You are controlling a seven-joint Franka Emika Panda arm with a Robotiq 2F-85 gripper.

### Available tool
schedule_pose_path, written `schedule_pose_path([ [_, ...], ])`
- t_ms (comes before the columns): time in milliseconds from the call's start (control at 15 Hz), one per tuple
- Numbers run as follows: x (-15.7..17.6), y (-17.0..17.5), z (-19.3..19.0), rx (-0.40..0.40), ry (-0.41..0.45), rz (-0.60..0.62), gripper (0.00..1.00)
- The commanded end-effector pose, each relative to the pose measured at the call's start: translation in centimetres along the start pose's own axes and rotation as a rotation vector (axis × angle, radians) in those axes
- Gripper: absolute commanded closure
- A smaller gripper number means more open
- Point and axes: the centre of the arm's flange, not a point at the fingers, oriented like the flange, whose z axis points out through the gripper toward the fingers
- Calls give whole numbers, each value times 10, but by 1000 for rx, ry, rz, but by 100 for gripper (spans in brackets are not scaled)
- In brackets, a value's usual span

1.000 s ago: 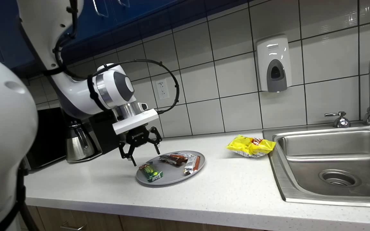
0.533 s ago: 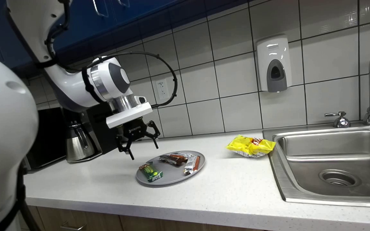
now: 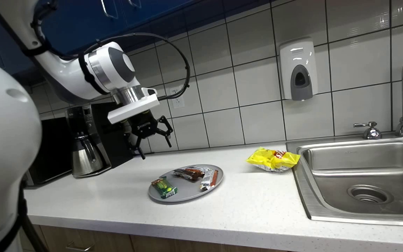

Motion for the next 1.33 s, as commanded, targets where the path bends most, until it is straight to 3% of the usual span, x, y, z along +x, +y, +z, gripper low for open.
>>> schedule_pose_path([
  [0, -18, 0, -30, -32, -1, 54, 0],
  [800, -64, 8, -52, -81, -14, 214, 0],
  [933, -50, 11, -43, -53, -11, 188, 0],
  [1267, -54, 11, -43, -54, -13, 193, 0],
])
